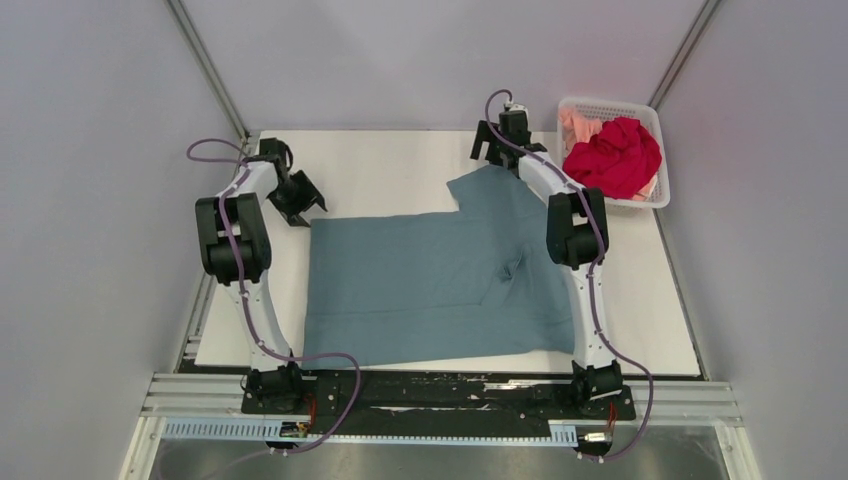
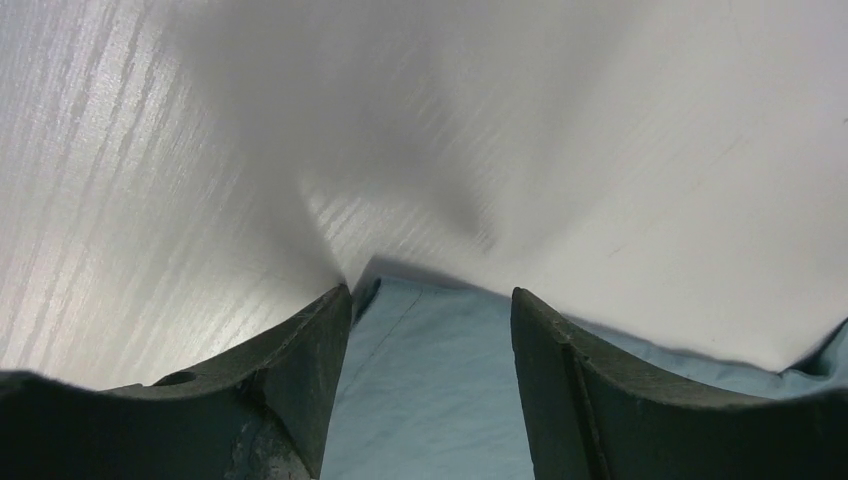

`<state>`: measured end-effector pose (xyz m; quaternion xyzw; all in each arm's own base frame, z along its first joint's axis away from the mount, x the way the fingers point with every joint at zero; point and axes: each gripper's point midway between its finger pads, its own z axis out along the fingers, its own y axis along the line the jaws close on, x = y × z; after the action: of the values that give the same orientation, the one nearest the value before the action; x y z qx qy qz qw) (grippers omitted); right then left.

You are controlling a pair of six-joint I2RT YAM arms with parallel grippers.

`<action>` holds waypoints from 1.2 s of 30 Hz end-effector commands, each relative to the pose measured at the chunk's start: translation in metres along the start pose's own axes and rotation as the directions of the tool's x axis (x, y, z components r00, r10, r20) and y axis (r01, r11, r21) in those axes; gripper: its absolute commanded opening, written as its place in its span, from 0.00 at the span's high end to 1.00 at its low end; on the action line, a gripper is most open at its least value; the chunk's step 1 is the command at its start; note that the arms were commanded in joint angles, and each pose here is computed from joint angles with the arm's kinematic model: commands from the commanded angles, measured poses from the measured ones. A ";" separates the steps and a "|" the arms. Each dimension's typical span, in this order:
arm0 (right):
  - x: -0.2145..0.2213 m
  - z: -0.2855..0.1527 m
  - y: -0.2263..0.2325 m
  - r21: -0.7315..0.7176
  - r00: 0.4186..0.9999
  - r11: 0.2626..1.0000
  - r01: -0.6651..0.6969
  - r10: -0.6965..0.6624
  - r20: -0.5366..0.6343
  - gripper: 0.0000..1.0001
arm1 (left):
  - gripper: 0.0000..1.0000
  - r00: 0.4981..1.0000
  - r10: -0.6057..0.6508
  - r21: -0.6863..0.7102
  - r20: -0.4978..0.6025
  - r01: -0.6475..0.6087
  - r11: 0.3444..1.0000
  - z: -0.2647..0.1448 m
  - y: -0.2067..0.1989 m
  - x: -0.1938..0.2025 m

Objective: Fold and stack the t-shirts
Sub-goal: Grab the side of the flattened tshirt furthest away from the robot with both arms

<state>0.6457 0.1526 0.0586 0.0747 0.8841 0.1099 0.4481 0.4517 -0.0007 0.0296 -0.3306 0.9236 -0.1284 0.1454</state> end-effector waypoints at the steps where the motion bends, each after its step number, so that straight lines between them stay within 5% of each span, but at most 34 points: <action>1: -0.024 -0.014 -0.004 0.012 0.998 1.000 0.004 -0.004 0.058 0.00 | 0.33 0.989 0.057 -0.112 -0.136 -0.072 0.991 0.010 0.020 0.030; 11: -0.017 -0.023 -0.019 0.028 0.999 1.000 -0.003 0.002 0.035 0.00 | 0.42 0.986 0.057 -0.143 -0.157 -0.080 0.986 0.011 0.003 0.037; 15: -0.024 -0.027 -0.017 0.004 0.999 1.000 0.008 -0.008 0.041 0.00 | 0.59 0.987 0.064 -0.151 -0.147 -0.086 0.985 0.011 0.000 0.037; 21: -0.023 -0.020 -0.004 -0.080 0.997 0.994 0.070 -0.066 0.051 0.00 | 0.98 0.988 0.073 -0.158 -0.135 -0.094 0.983 0.011 0.001 0.034; 28: -0.025 0.007 0.004 -0.108 0.992 0.988 0.106 -0.099 0.075 0.00 | 1.00 0.990 0.091 -0.149 -0.112 -0.108 0.983 0.011 0.000 0.031; 36: -0.010 0.021 -0.010 0.035 0.972 0.974 0.225 -0.227 0.063 0.00 | 1.00 0.990 0.088 -0.142 -0.107 -0.103 0.985 0.011 -0.001 0.031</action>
<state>0.6588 0.1441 0.0495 0.0070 0.8793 0.0862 0.4683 0.4321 -0.0261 0.0207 -0.2935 0.9497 -0.0822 0.0721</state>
